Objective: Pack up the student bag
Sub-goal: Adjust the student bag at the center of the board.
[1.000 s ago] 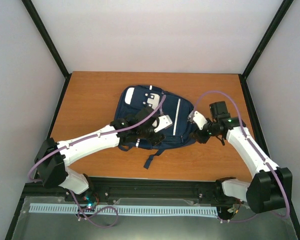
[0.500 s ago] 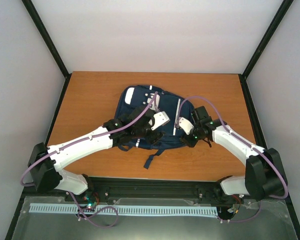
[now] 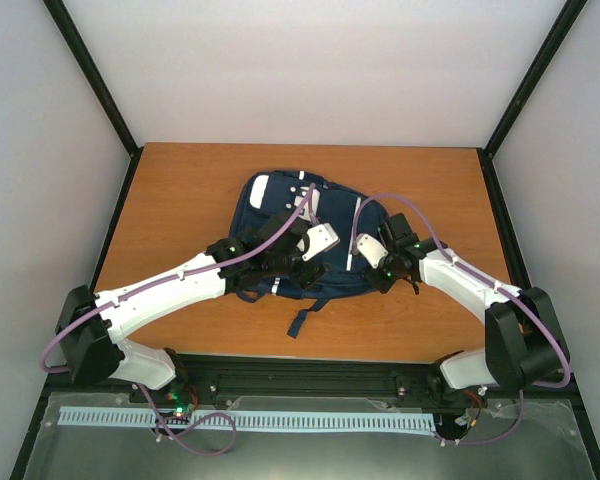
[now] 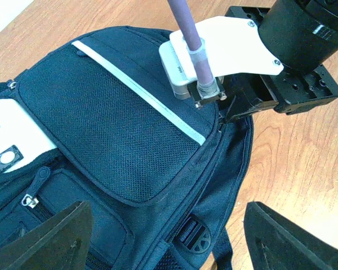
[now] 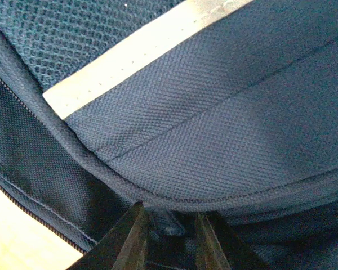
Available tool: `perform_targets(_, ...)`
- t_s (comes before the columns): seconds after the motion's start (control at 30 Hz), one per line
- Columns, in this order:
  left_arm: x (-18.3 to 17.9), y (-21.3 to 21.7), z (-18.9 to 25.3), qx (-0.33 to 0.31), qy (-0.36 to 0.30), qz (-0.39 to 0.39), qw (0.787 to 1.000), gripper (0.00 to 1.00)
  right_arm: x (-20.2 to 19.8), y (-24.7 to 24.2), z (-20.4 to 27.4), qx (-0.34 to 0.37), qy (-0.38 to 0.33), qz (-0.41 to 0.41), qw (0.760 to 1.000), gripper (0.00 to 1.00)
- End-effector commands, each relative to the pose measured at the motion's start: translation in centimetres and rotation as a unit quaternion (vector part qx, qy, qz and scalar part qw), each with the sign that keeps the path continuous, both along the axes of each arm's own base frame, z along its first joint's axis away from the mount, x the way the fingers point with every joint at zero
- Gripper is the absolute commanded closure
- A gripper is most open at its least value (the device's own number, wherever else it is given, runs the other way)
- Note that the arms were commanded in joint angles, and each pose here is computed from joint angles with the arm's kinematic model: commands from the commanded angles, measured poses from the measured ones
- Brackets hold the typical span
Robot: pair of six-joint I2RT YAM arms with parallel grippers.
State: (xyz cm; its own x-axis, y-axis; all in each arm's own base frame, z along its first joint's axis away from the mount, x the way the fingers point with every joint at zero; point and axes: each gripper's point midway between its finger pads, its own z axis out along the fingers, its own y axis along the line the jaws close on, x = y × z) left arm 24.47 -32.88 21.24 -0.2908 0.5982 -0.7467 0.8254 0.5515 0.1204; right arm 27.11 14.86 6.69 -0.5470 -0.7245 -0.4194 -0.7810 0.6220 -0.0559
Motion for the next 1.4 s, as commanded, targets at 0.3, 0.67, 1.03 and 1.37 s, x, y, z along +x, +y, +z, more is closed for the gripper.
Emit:
perform_targets(0.3, -0.5, -0.3, -0.2, 0.000, 0.005, -0.006, 1.000, 0.24, -0.5, 0.1, 0.7, 0.005, -0.006, 0.006, 1.000, 0.93)
perform_targets(0.67, -0.6, -0.5, -0.4, 0.000, 0.009, -0.011, 1.000, 0.24, -0.9, 0.1, 0.8, 0.004, -0.011, 0.020, 1.000, 0.80)
perform_targets(1.03, -0.7, -0.5, -0.6, 0.001, 0.012, -0.014, 1.000, 0.24, -0.9, -0.1, 0.0, -0.006, -0.006, 0.028, 1.000, 0.65)
perform_targets(1.37, -0.8, -0.6, -0.2, -0.003, 0.010, -0.015, 1.000, 0.24, -1.6, 1.2, -1.5, -0.014, 0.019, 0.051, 0.998, 0.68)
